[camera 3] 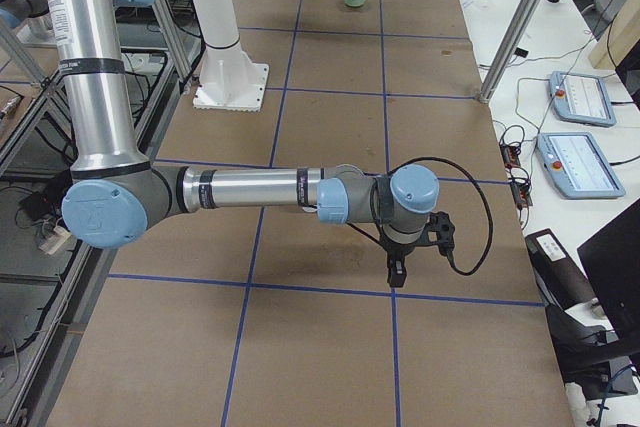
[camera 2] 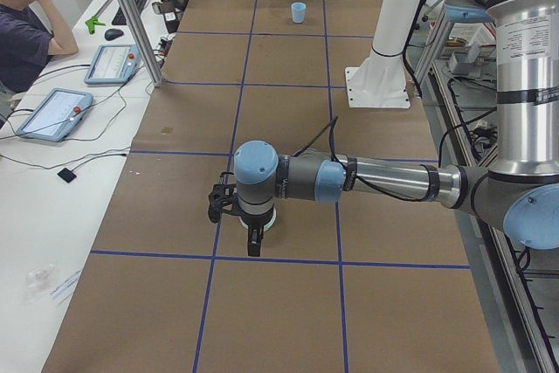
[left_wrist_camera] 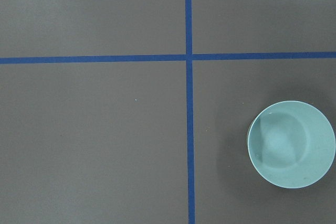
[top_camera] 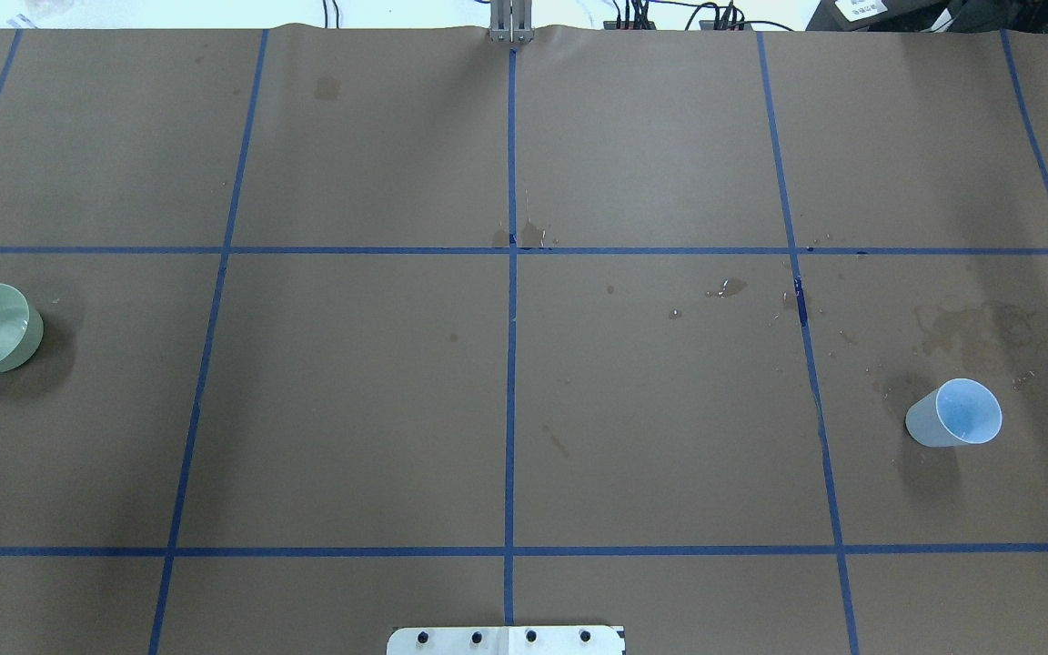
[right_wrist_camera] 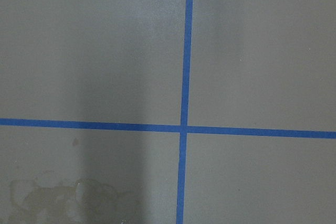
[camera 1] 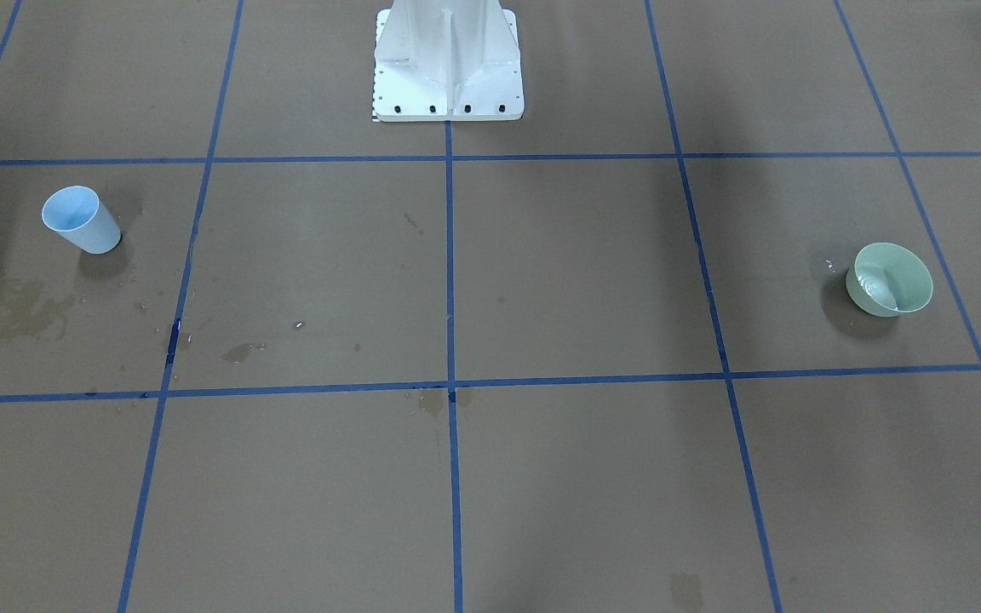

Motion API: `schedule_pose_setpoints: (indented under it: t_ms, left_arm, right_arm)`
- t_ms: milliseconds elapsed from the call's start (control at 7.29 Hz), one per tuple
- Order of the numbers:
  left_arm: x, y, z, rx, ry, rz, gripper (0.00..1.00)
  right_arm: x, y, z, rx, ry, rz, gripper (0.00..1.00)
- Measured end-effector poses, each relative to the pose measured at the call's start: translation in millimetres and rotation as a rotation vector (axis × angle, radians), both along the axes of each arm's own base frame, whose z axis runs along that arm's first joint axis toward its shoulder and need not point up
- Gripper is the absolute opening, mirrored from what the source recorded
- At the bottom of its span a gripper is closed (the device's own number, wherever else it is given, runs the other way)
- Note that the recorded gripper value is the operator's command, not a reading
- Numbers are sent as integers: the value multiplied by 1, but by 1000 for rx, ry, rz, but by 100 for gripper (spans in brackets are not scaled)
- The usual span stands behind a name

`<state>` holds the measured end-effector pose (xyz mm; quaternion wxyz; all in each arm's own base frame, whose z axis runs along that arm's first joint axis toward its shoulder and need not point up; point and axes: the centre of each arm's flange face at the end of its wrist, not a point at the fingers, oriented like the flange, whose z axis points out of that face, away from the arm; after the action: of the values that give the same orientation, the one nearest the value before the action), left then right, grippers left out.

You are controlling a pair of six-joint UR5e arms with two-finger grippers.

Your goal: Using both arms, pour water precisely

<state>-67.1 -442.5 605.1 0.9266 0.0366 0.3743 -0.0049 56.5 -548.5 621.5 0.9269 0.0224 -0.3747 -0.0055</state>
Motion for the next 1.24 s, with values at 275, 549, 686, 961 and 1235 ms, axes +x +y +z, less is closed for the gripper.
schedule_pose_setpoints:
  t_ms: [275,549,686,961,1235]
  left_arm:
    - [0,-3,-3,7,0,0,100]
    - [0,-24,-9,16,2,-5,100]
    - [1,-41,-12,10,8,-24,100]
    - [7,-68,-19,-2,30,-115,100]
    - [52,-86,-1,0,78,-184,100]
  right_arm:
    - [0,3,3,-4,0,0,100]
    - [1,8,5,-6,-2,0,100]
    - [1,12,4,-2,-2,0,100]
    - [1,18,2,4,-1,0,100]
    - [0,18,1,8,3,-1,100]
